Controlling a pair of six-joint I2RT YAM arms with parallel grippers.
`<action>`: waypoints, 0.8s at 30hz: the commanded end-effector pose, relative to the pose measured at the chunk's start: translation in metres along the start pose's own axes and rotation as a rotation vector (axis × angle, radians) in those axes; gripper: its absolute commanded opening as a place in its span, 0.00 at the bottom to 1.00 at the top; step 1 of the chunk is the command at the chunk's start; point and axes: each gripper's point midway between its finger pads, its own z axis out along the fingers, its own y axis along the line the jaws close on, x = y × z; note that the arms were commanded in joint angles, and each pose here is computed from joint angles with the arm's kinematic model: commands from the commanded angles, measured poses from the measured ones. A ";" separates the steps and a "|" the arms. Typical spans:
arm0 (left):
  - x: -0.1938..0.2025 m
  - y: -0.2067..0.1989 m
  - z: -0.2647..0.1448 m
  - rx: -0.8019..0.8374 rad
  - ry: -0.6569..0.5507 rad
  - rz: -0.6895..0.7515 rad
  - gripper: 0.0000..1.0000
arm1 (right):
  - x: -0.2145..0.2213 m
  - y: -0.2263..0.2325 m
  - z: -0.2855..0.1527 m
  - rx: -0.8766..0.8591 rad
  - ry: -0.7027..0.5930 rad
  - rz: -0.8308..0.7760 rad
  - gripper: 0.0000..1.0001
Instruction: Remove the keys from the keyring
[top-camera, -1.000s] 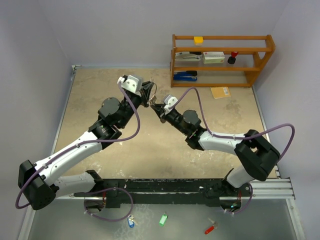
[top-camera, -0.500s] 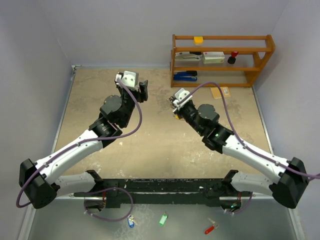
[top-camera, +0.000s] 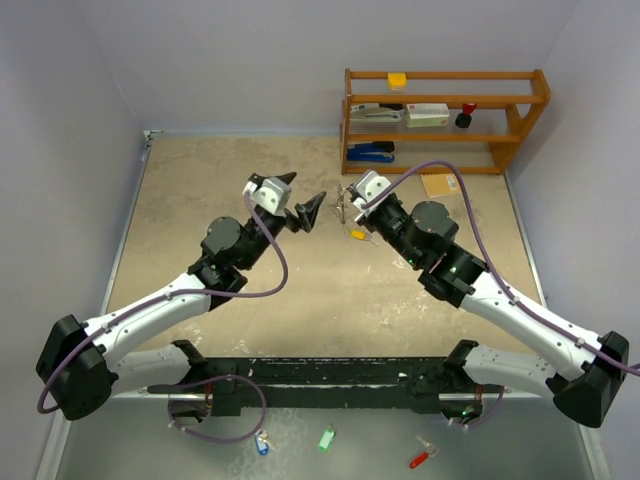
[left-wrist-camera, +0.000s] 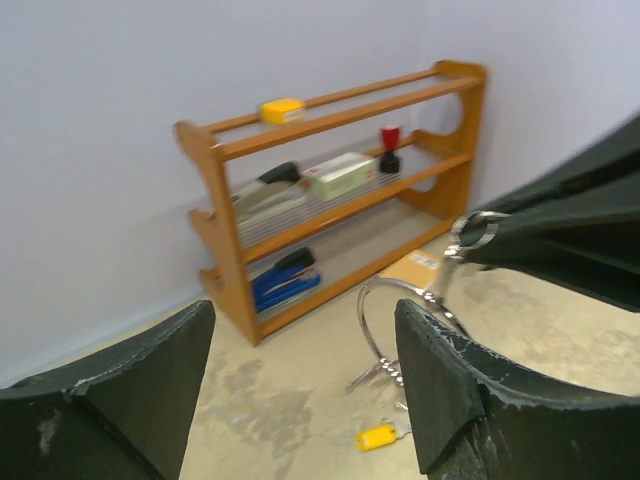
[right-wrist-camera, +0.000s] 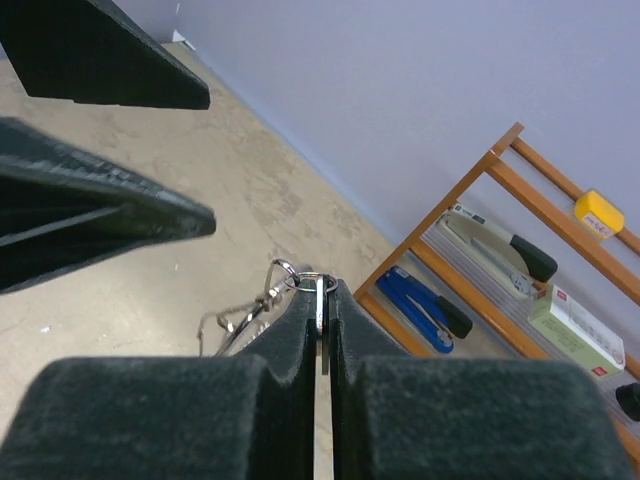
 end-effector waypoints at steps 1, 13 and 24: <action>-0.068 -0.033 -0.011 0.209 -0.280 -0.014 0.72 | -0.041 -0.017 -0.005 0.022 -0.089 -0.032 0.00; -0.058 -0.064 -0.026 0.390 -0.356 -0.021 0.78 | -0.049 -0.024 -0.011 0.041 -0.114 -0.036 0.00; -0.037 -0.072 -0.013 0.417 -0.357 -0.040 0.74 | -0.050 -0.021 -0.011 0.034 -0.120 -0.018 0.00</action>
